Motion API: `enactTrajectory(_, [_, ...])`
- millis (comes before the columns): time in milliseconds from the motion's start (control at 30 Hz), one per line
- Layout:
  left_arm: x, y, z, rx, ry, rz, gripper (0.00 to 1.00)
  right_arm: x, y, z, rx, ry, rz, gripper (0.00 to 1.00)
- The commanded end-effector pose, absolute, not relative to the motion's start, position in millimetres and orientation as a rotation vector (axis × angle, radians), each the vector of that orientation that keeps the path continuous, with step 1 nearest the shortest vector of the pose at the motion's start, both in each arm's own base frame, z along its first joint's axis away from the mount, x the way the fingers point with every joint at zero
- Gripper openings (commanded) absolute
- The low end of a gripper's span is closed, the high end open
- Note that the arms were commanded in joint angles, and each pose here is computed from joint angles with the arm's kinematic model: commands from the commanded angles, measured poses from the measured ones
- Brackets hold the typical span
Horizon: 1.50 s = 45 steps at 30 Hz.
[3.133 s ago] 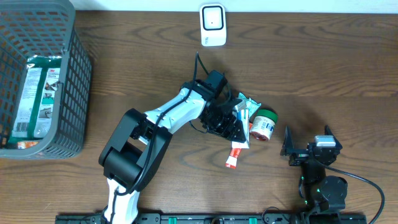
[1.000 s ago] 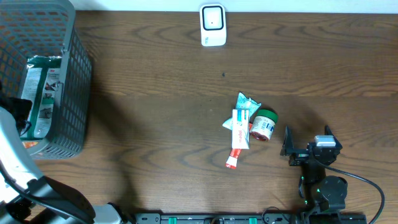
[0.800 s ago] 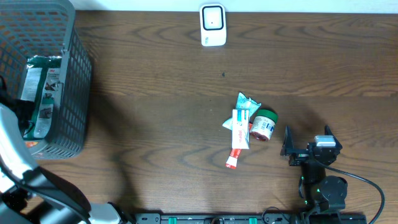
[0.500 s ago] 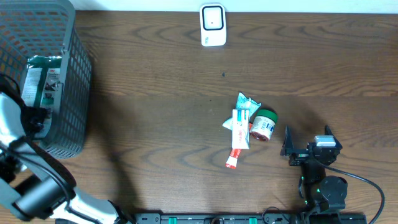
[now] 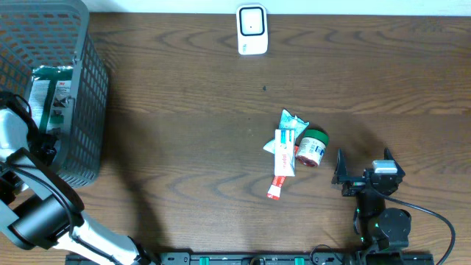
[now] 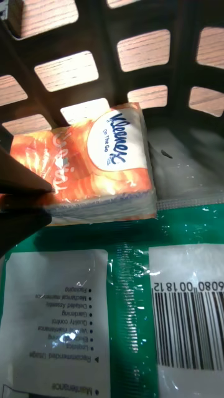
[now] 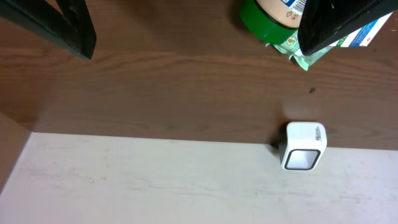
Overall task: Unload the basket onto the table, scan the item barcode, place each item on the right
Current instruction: 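Reach the left gripper back into the basket toward the orange Kleenex pack, then grasp the orange Kleenex pack with the left gripper and lift it out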
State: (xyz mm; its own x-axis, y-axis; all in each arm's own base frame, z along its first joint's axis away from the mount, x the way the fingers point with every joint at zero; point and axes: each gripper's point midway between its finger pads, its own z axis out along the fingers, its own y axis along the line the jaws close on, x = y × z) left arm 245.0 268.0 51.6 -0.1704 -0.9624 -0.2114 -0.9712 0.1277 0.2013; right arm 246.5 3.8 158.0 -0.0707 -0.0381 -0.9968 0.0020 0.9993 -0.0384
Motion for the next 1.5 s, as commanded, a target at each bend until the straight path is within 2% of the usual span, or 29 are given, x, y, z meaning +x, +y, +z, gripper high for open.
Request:
enactTrajectory(0, [239.1, 267.7, 55.2, -2.014, 2.333, 0.48, 0.08, 246.5, 4.5, 156.3, -0.035, 1.646, -0.035, 0.99])
enactTrajectory(100, [239.2, 268.1, 65.9, -2.002, 2.31, 0.477, 0.08, 246.5, 4.5, 156.3, -0.035, 1.646, -0.035, 0.99])
enactTrajectory(133, [239.4, 268.4, 68.1, -1.999, 2.304, 0.477, 0.16, 246.5, 4.5, 156.3, -0.035, 1.646, -0.035, 0.99])
enactTrajectory(167, [239.4, 268.9, 69.9, -1.998, 2.297, 0.476, 0.17, 246.5, 4.5, 156.3, -0.035, 1.646, -0.035, 0.99])
enactTrajectory(233, [238.6, 269.4, 69.9, -1.999, 2.296, 0.482, 0.32, 246.5, 4.5, 156.3, -0.035, 1.646, -0.035, 0.99])
enactTrajectory(267, [237.1, 270.6, 69.5, -1.999, 2.297, 0.5, 0.35, 246.5, 4.5, 156.3, -0.035, 1.646, -0.035, 0.99])
enactTrajectory(567, [227.2, 270.0, 45.4, -1.997, 2.295, 0.557, 0.36, 246.5, 4.5, 156.3, -0.035, 1.646, -0.035, 0.99])
enactTrajectory(600, [226.5, 269.5, 42.1, -1.997, 2.294, 0.557, 0.36, 246.5, 4.5, 156.3, -0.035, 1.646, -0.035, 0.99])
enactTrajectory(633, [226.1, 269.1, 39.9, -1.996, 2.292, 0.557, 0.31, 246.5, 4.5, 156.3, -0.035, 1.646, -0.035, 0.99])
enactTrajectory(700, [225.4, 268.2, 38.2, -1.997, 2.295, 0.555, 0.07, 246.5, 4.5, 156.3, -0.035, 1.646, -0.035, 0.99])
enactTrajectory(800, [228.4, 268.7, 46.5, -1.994, 2.287, 0.538, 0.07, 246.5, 4.5, 156.3, -0.035, 1.646, -0.035, 0.99])
enactTrajectory(933, [235.9, 274.9, 84.2, -1.966, 2.233, 0.527, 0.07, 246.5, 4.5, 156.3, -0.035, 1.646, -0.035, 0.99])
enactTrajectory(1200, [248.4, 283.7, 217.2, -1.804, 1.928, 0.458, 0.07, 246.5, 4.5, 156.3, -0.035, 1.646, -0.035, 0.99])
enactTrajectory(1467, [258.2, 236.3, 310.2, -1.567, 1.78, 0.249, 0.08, 246.5, 4.5, 156.3, -0.035, 1.646, -0.035, 0.99])
